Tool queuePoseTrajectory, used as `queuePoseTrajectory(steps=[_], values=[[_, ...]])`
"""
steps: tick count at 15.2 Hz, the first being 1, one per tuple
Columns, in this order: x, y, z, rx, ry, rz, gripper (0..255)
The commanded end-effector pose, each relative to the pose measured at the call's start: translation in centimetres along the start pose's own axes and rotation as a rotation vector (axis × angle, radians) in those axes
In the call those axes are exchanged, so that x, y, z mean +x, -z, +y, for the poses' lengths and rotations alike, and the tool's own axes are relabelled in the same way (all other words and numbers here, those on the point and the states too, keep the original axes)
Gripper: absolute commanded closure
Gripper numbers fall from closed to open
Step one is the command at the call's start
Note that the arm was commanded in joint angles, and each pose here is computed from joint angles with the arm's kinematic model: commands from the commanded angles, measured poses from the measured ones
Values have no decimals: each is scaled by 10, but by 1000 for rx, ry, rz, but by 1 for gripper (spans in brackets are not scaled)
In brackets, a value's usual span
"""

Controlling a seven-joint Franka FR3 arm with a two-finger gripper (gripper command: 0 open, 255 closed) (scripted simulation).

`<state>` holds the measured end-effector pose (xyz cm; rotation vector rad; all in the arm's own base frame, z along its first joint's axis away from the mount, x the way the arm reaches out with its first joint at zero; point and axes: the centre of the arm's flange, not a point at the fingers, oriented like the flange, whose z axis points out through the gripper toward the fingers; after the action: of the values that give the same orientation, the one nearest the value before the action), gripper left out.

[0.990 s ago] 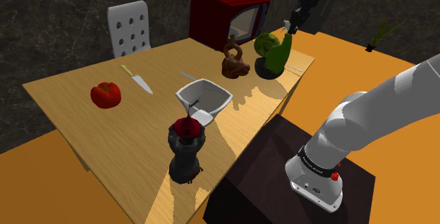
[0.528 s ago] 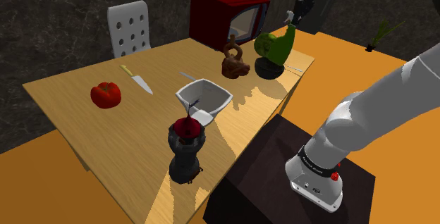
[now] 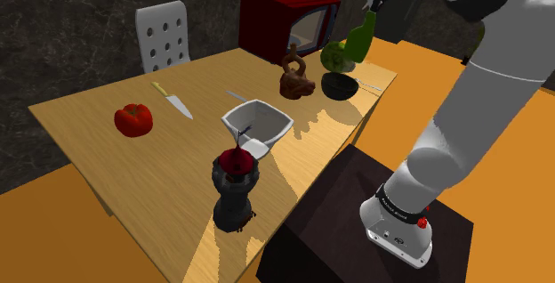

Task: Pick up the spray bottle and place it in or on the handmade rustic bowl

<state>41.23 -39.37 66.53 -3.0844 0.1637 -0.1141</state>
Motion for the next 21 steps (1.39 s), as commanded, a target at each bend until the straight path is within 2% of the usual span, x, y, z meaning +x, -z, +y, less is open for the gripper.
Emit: queuePoseTrajectory(steps=[1, 4, 21], values=[[16, 12, 14, 1, 7, 0, 255], [41, 33, 46, 1, 7, 0, 255], [35, -56, 50, 1, 7, 0, 255]])
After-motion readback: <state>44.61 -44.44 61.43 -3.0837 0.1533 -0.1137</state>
